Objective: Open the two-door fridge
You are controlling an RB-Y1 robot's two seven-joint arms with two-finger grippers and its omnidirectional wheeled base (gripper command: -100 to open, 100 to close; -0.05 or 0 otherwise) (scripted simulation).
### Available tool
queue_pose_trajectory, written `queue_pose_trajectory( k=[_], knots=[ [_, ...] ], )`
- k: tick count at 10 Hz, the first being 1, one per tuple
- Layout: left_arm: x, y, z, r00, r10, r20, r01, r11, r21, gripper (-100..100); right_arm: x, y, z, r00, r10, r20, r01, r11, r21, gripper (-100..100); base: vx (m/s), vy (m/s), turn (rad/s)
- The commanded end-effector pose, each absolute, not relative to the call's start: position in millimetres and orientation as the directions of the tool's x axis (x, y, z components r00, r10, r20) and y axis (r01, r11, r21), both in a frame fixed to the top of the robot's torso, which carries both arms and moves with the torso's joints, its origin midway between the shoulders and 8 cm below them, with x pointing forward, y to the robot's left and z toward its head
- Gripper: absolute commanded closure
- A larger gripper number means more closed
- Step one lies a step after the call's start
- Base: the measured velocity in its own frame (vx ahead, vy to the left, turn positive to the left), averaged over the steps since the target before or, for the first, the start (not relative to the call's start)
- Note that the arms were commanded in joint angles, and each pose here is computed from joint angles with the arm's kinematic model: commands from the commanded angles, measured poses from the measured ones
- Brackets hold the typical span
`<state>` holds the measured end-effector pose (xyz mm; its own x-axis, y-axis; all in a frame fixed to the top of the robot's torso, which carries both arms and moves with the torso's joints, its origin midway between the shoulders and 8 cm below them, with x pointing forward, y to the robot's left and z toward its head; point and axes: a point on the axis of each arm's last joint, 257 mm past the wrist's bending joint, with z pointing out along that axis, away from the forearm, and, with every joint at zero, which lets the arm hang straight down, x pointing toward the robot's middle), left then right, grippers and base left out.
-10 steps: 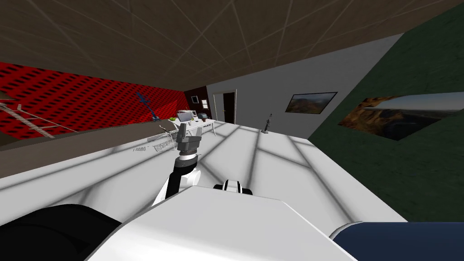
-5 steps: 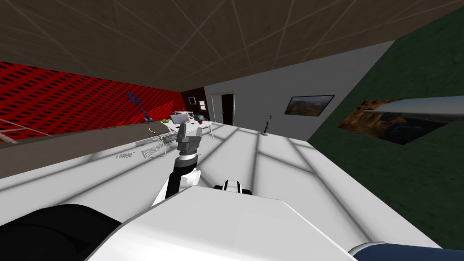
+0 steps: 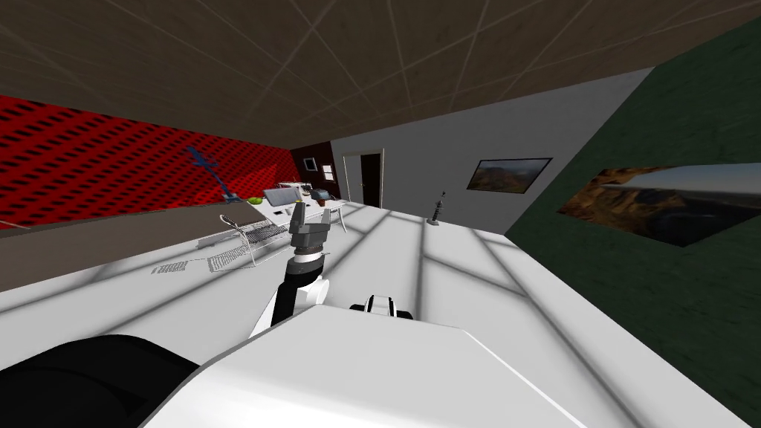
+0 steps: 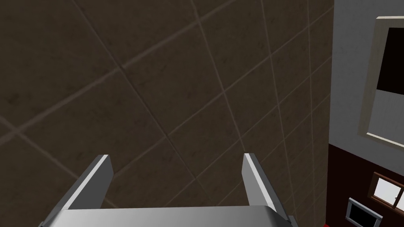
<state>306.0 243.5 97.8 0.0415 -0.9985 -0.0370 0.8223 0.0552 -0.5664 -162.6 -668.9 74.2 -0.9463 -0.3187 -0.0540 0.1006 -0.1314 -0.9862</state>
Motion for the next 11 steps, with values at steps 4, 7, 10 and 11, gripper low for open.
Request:
queue_pose_trajectory(
  k=[4,7,10,11],
  knots=[
    [306.0,243.5,97.8,0.042,-0.998,-0.037,0.822,0.055,-0.566,0,-199.5,-674.0,84.1,-0.970,-0.238,-0.048,0.090,-0.170,-0.981,100,0.294,0.023,-0.033],
    [306.0,243.5,97.8,0.042,-0.998,-0.037,0.822,0.055,-0.566,0,-227.8,-676.0,87.2,-0.984,-0.175,-0.044,0.077,-0.185,-0.980,100,0.286,0.026,-0.028],
    [306.0,243.5,97.9,0.041,-0.998,-0.037,0.822,0.055,-0.566,0,-246.7,-679.1,71.6,-0.988,-0.140,-0.063,0.084,-0.153,-0.985,100,0.203,-0.013,-0.042],
    [306.0,243.5,97.8,0.042,-0.998,-0.037,0.822,0.055,-0.566,0,-246.7,-679.1,71.6,-0.988,-0.140,-0.063,0.084,-0.153,-0.985,100,0.251,-0.032,-0.033]
  ],
)
